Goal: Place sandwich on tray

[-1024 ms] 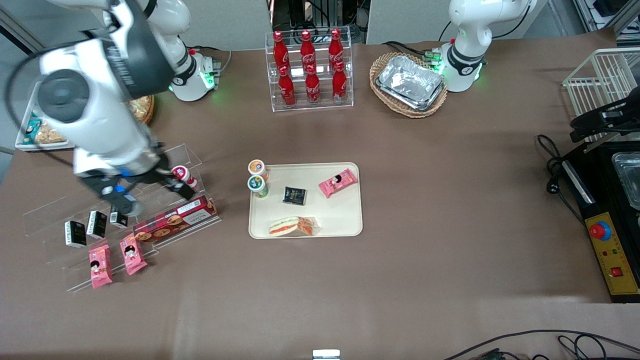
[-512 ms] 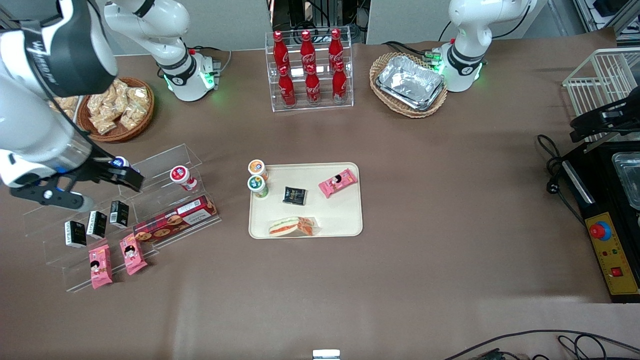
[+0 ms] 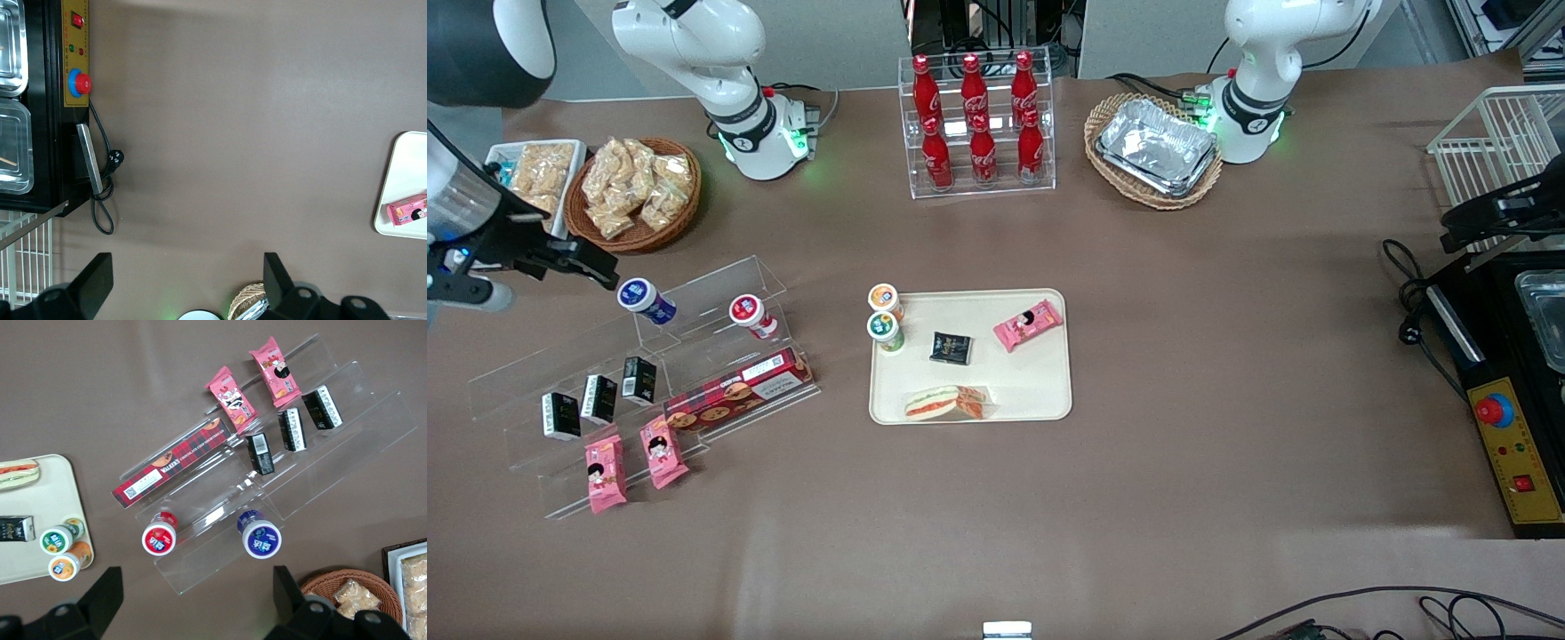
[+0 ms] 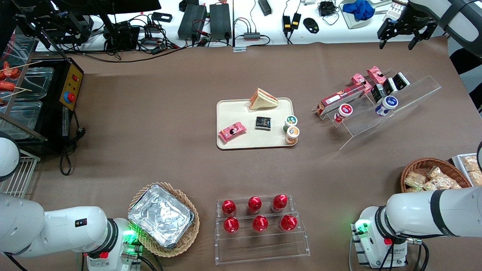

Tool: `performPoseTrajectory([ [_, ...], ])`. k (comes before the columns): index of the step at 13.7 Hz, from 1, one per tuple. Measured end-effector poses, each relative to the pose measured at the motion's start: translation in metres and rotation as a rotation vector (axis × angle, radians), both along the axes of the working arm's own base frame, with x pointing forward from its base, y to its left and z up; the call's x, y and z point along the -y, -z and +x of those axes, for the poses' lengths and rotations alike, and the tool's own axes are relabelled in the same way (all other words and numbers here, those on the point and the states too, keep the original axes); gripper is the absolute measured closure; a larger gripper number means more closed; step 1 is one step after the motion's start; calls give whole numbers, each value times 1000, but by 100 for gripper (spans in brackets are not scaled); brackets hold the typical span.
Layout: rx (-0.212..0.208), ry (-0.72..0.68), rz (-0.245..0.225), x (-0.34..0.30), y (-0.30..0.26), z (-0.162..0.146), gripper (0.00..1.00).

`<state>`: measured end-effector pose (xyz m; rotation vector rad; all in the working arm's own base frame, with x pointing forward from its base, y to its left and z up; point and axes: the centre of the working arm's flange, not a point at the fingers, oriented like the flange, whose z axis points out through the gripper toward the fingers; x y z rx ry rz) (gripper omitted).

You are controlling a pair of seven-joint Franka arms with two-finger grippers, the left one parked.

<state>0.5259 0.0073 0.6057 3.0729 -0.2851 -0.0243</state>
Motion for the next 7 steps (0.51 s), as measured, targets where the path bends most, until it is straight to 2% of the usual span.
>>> performPoseTrajectory([
  [7, 0, -26, 8, 26, 3, 1, 0],
])
